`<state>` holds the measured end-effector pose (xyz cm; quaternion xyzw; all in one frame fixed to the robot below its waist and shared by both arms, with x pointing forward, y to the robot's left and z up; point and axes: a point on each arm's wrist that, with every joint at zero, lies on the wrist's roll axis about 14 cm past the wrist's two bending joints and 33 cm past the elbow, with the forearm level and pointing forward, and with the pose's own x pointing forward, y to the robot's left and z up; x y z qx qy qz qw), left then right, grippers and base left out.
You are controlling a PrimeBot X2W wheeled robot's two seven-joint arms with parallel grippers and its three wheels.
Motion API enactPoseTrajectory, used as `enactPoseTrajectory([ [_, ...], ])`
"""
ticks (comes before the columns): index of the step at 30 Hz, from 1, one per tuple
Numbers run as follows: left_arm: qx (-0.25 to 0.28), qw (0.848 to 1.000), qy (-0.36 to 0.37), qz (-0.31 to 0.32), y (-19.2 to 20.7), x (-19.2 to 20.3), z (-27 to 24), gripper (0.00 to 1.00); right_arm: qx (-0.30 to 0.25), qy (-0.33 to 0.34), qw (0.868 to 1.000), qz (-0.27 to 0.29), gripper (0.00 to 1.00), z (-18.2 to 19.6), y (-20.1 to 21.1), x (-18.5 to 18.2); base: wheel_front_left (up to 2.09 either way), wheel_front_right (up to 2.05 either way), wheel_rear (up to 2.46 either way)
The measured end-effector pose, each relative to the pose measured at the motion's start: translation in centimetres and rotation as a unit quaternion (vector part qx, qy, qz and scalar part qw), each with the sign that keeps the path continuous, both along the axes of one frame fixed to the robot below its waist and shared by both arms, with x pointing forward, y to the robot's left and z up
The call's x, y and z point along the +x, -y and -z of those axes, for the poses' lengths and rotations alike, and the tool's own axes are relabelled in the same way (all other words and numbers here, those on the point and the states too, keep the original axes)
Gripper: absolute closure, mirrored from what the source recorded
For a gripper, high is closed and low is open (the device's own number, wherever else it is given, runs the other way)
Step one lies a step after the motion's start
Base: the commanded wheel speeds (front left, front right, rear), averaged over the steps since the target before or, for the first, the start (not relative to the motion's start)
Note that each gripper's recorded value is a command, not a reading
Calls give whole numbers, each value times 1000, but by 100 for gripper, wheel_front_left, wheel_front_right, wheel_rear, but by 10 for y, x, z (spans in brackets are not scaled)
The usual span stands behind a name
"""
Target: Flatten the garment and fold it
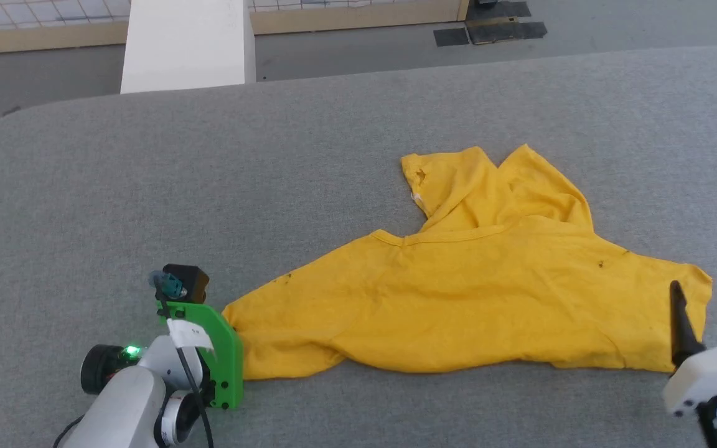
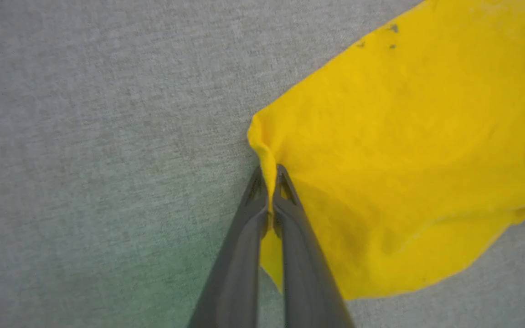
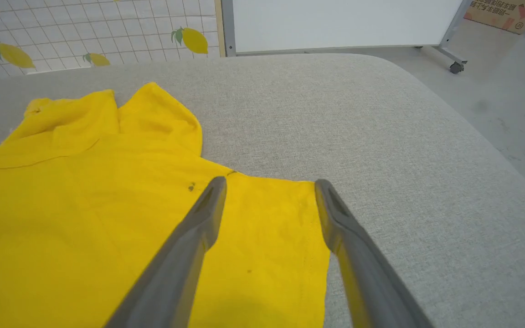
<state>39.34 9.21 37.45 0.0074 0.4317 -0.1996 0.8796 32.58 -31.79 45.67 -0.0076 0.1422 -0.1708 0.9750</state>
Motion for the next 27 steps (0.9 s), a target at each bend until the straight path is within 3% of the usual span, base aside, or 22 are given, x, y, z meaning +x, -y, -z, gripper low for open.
enactPoseTrajectory([
  [6,-7,1000,6,0,1,2,0,100,24,-74,996,42,0,20,37,11,0,0,0],
  [10,-11,1000,6,0,2,3,0,100,66,-132,986,75,0,41,54,17,0,0,0],
  [20,-19,1000,9,0,2,14,3,100,171,-253,946,111,0,87,54,30,0,0,0],
  [21,-20,1000,9,-1,2,14,3,100,177,-262,942,113,6,89,54,31,0,0,0],
  [22,-20,1000,9,-2,1,14,3,100,179,-273,939,112,53,90,54,32,0,0,0],
  [23,-21,1000,9,-2,1,14,3,100,180,-280,936,111,63,90,53,33,0,0,0],
  [24,-21,1000,9,-2,1,14,3,100,181,-288,934,111,100,91,53,34,0,0,0],
  [27,-22,1000,11,3,2,14,2,100,185,-314,925,111,100,91,52,30,0,0,0],
])
